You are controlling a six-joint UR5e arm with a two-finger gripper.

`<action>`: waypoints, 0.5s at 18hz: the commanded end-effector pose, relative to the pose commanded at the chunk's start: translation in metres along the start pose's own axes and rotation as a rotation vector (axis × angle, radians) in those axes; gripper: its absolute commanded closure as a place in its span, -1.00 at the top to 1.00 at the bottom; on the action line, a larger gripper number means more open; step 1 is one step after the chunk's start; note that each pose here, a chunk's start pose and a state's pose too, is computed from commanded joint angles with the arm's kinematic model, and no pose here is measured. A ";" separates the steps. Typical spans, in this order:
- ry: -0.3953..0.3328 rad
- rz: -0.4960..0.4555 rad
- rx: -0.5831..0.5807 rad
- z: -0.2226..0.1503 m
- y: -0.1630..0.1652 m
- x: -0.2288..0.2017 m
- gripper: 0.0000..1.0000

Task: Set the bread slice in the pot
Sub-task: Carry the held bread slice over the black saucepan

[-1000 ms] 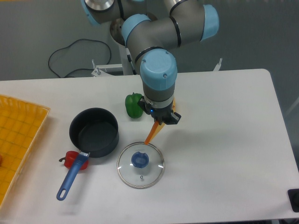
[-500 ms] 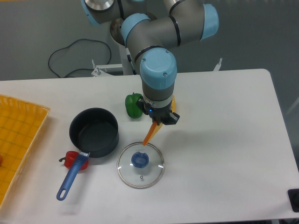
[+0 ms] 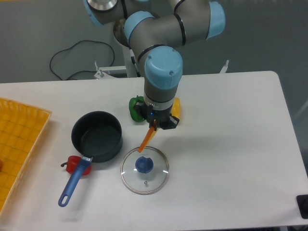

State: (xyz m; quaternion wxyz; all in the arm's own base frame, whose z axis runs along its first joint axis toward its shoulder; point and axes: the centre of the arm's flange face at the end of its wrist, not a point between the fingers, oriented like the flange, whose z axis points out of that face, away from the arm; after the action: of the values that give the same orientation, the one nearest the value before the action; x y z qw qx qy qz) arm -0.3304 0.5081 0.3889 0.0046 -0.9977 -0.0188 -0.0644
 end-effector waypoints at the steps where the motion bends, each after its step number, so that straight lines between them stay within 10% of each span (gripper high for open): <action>1: -0.002 -0.011 0.001 -0.002 -0.003 0.006 -0.56; 9: 0.052 -0.091 0.022 0.003 -0.035 0.065 -0.56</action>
State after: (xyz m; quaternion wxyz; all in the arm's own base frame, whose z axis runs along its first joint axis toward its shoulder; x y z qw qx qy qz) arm -0.2672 0.5451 0.3940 0.0133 -0.9937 -0.0645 -0.0904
